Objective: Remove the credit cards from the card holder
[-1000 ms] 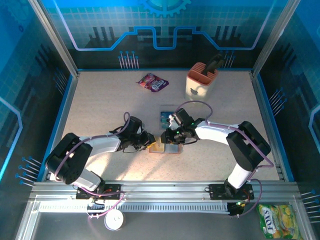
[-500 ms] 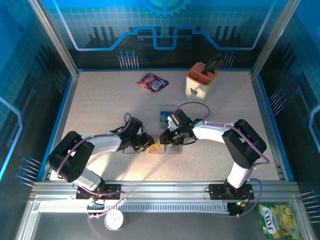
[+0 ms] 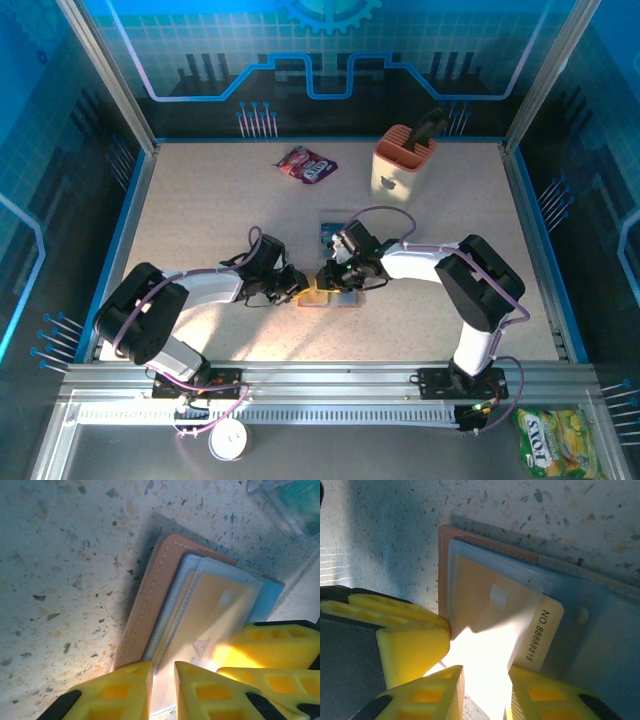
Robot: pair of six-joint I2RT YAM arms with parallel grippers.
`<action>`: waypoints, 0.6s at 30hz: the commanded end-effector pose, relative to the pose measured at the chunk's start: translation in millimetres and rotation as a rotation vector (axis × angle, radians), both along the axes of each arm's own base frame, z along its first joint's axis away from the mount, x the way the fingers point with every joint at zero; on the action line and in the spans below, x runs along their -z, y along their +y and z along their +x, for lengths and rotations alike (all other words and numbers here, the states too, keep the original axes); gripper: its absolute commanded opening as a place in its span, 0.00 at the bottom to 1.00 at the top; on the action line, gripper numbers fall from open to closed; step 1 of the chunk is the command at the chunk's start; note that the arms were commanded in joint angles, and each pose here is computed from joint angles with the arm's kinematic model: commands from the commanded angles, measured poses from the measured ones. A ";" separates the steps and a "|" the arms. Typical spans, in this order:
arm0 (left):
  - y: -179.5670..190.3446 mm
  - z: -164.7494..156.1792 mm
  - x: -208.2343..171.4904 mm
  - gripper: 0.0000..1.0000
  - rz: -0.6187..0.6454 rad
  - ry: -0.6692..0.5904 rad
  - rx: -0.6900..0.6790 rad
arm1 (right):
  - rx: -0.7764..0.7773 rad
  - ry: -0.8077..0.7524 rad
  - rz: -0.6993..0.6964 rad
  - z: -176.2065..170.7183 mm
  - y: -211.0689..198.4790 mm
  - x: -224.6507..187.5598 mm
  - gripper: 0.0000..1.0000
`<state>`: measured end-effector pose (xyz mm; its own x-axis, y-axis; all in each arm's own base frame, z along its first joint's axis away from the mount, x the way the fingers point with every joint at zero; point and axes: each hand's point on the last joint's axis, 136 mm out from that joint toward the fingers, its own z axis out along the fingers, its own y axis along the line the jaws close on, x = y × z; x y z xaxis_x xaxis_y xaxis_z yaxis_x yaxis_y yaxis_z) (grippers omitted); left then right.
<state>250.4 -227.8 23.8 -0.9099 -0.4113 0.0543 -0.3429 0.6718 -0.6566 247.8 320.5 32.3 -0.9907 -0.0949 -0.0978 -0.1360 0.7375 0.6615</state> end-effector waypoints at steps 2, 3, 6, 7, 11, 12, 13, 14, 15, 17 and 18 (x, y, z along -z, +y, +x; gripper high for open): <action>7.6 -11.1 8.7 0.20 0.022 0.042 0.004 | -0.020 0.016 0.026 -4.1 9.7 1.7 0.28; 7.3 -11.0 8.4 0.20 0.021 0.041 0.004 | -0.018 0.018 0.020 -4.3 8.9 2.6 0.28; 7.8 -11.4 8.5 0.22 0.021 0.043 0.001 | -0.012 0.022 -0.026 -4.9 2.1 7.3 0.32; 7.8 -11.6 8.3 0.22 0.022 0.041 0.003 | -0.013 0.021 -0.041 -5.9 0.0 8.9 0.33; 8.3 -11.7 8.4 0.22 0.024 0.042 0.003 | -0.011 0.012 -0.086 -6.4 -8.3 10.0 0.33; 8.3 -12.3 9.1 0.23 0.026 0.044 0.005 | -0.011 0.011 -0.099 -7.1 -10.8 11.0 0.33; 8.9 -12.9 10.0 0.23 0.027 0.047 0.004 | -0.011 0.007 -0.109 -7.1 -12.4 10.7 0.33; 8.9 -12.8 9.9 0.23 0.027 0.047 0.003 | -0.012 0.004 -0.117 -7.2 -13.9 10.2 0.33; 9.0 -13.2 10.7 0.23 0.028 0.049 0.004 | -0.014 0.000 -0.125 -7.4 -14.9 9.5 0.33; 8.5 -13.3 10.7 0.23 0.027 0.050 0.005 | -0.013 -0.004 -0.142 -7.2 -18.4 9.1 0.33; 8.4 -12.6 9.9 0.23 0.026 0.047 0.005 | -0.015 -0.010 -0.147 -6.8 -19.0 7.8 0.33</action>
